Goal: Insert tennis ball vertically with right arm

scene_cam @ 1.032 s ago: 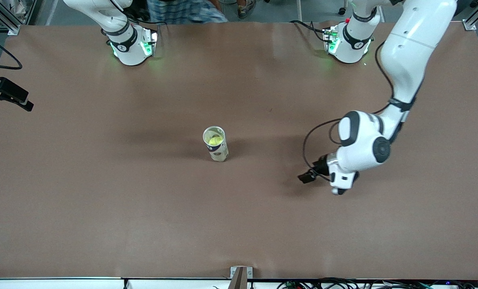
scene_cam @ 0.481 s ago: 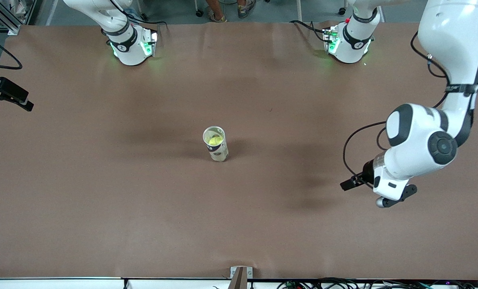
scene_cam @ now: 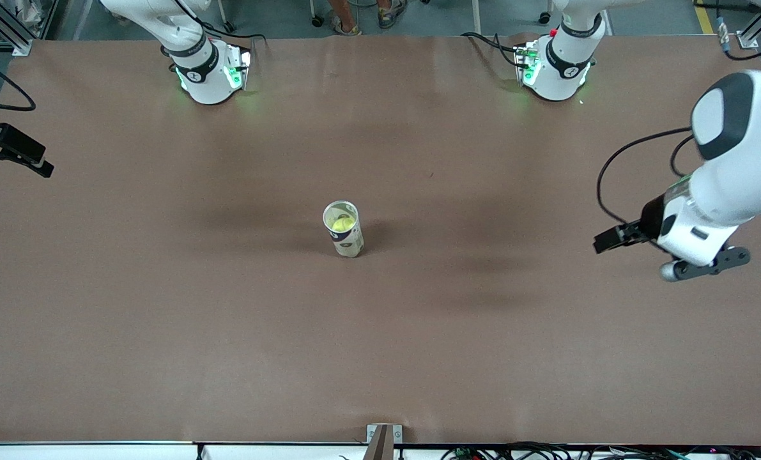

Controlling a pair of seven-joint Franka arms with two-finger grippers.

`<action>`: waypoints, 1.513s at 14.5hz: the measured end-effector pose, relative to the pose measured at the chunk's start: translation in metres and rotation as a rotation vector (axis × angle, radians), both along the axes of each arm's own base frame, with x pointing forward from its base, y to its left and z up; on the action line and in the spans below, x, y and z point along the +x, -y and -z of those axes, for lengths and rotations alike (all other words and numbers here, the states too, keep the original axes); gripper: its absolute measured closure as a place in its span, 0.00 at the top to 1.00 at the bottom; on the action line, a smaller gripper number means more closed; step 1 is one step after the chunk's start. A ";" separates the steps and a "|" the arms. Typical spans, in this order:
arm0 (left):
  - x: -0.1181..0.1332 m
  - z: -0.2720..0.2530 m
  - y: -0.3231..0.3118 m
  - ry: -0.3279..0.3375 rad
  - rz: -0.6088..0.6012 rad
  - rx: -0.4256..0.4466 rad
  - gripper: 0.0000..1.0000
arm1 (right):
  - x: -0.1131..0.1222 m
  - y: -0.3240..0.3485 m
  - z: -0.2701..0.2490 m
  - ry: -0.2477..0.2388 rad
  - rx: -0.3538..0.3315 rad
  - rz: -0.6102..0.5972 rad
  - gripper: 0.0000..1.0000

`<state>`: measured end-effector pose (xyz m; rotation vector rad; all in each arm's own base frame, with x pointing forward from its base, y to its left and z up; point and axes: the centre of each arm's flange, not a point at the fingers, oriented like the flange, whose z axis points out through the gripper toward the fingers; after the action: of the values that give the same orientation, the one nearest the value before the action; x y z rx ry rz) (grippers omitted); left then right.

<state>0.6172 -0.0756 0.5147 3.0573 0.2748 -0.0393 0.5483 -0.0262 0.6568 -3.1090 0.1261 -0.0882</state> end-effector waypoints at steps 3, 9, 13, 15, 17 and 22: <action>-0.018 -0.033 -0.021 0.008 0.070 0.022 1.00 | 0.000 0.000 0.000 0.000 0.000 0.000 1.00; -0.040 -0.095 -0.029 0.030 0.157 0.043 1.00 | 0.000 0.000 0.000 0.000 0.000 0.000 1.00; -0.048 -0.098 -0.019 -0.014 0.238 0.040 1.00 | 0.000 0.000 0.000 0.000 0.000 0.000 1.00; -0.054 -0.102 -0.012 -0.027 0.252 0.041 1.00 | 0.000 0.000 0.000 0.000 0.000 0.000 1.00; -0.058 -0.108 -0.009 -0.019 0.258 0.043 1.00 | 0.000 0.000 0.000 0.000 0.000 0.000 1.00; -0.068 -0.128 -0.010 0.012 0.204 0.036 1.00 | 0.000 0.000 0.000 0.000 0.000 -0.001 1.00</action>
<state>0.5487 -0.0653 0.6424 3.1072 -0.0387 -0.0267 0.5485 -0.0259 0.6567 -3.1090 0.1254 -0.0882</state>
